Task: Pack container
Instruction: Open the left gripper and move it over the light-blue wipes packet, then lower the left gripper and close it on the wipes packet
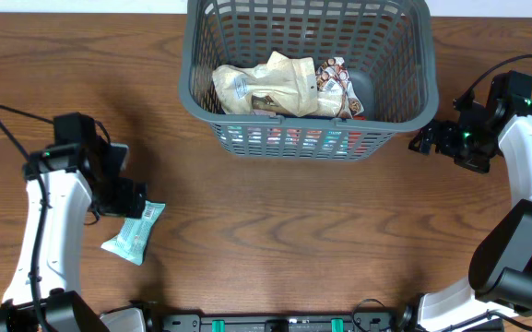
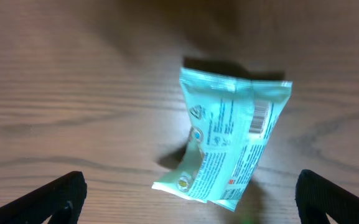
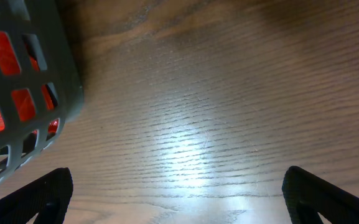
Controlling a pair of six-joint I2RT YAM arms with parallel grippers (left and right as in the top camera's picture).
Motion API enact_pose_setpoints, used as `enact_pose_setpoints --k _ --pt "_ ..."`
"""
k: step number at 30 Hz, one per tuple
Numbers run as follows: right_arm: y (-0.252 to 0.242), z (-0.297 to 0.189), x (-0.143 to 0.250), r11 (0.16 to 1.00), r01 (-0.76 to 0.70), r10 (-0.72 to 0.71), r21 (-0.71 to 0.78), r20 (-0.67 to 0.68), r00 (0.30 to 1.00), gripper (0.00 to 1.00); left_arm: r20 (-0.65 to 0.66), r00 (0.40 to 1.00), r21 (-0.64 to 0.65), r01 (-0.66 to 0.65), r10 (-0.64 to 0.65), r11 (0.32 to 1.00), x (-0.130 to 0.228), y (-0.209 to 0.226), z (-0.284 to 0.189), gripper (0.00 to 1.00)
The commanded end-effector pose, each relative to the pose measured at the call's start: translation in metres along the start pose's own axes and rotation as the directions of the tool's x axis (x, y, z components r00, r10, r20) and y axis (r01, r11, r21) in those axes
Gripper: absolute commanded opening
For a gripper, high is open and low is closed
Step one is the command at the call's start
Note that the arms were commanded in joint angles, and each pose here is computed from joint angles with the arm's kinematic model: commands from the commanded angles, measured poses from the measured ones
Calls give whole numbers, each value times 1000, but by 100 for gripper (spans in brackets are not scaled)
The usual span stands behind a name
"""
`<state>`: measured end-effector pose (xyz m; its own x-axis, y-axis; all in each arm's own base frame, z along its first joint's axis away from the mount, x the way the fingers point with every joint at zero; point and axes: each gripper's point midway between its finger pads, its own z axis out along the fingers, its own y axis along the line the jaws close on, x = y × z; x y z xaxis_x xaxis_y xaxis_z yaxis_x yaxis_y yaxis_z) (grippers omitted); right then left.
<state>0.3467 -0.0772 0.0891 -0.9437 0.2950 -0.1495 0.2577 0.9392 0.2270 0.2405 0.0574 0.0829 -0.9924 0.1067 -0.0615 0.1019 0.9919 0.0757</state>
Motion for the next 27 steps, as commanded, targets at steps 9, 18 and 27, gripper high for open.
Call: enact_pose_setpoints --k 9,18,27 --pt "7 -3 -3 1000 30 -30 -9 22 999 99 -84 984 19 -159 160 987 19 -30 11 99" --pt "7 -3 -5 999 32 -32 -9 30 999 99 -78 984 17 -161 162 987 25 -32 34 99" --pt "7 -3 -5 999 33 -32 -9 31 999 99 -46 986 5 -159 159 987 29 -35 60 99"
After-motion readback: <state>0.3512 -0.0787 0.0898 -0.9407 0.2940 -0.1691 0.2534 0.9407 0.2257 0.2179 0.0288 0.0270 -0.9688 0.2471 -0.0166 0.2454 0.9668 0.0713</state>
